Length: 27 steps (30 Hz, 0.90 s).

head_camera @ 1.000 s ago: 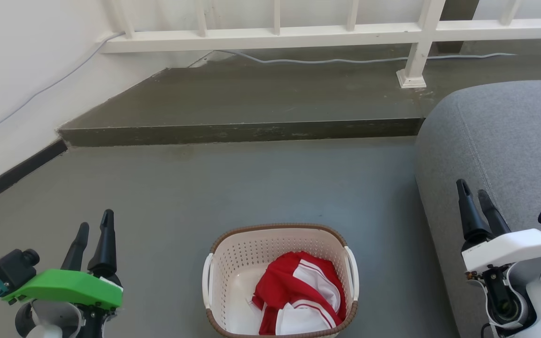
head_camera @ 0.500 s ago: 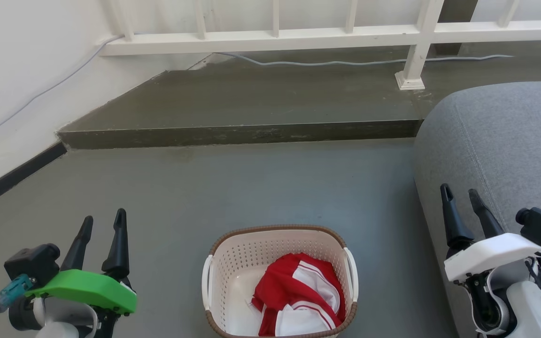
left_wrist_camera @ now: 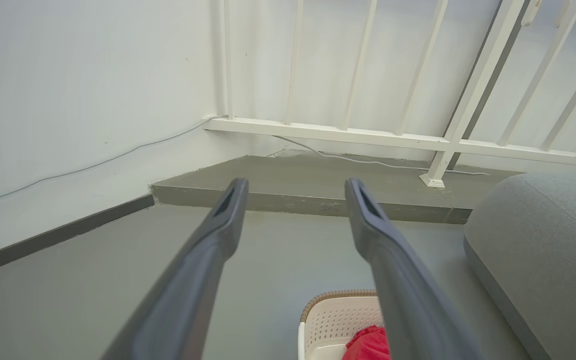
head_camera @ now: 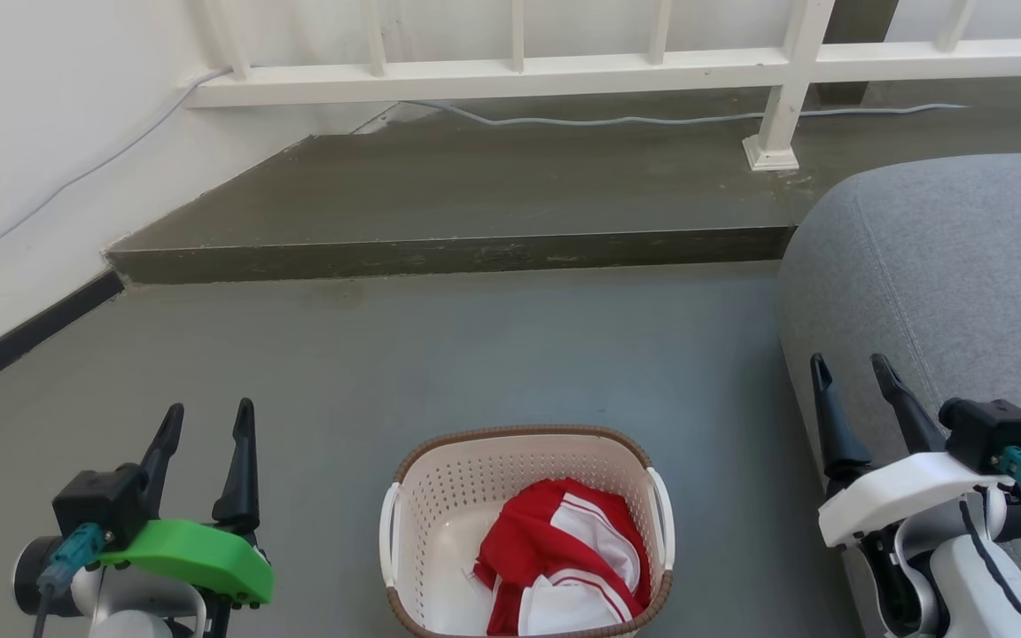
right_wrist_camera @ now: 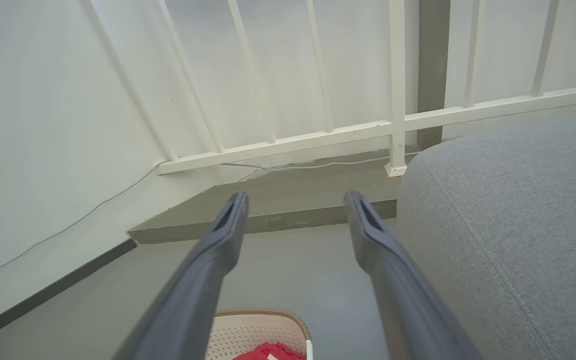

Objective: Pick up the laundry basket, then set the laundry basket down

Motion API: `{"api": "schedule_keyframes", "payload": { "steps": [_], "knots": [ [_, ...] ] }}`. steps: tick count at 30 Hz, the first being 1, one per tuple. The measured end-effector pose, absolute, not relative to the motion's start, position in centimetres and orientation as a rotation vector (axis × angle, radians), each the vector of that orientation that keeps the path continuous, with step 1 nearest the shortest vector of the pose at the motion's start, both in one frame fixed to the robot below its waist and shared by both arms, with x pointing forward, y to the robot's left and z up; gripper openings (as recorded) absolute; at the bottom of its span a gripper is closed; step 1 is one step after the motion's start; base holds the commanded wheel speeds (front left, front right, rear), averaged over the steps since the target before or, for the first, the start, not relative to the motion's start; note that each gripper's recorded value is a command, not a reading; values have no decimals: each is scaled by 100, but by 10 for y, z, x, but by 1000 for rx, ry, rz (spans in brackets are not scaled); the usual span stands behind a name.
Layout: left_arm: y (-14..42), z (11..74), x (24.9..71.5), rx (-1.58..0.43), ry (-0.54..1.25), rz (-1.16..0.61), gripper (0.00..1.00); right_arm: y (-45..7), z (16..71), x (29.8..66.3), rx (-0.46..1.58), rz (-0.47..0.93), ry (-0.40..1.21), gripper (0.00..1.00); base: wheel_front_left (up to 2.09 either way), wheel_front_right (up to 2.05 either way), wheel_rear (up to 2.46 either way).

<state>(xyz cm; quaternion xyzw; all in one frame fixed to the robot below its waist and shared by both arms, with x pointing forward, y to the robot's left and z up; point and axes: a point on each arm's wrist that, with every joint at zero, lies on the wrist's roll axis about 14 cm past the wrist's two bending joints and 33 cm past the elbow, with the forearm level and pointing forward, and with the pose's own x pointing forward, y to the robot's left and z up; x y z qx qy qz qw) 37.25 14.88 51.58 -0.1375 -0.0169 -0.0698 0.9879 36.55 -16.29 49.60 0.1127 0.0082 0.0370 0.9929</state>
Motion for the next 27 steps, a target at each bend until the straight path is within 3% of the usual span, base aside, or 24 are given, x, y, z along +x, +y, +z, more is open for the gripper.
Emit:
{"api": "schedule_keyframes", "payload": {
  "steps": [17, 27],
  "knots": [
    [141, 512, 370, -69, -71, -168, 100, -156, 500, 362, 49, 104, -39, 100, 0, 0, 0],
    [142, 503, 369, -56, -45, -168, 100, -155, 495, 362, 45, 108, -27, 100, 0, 0, 0]
  ]
}}
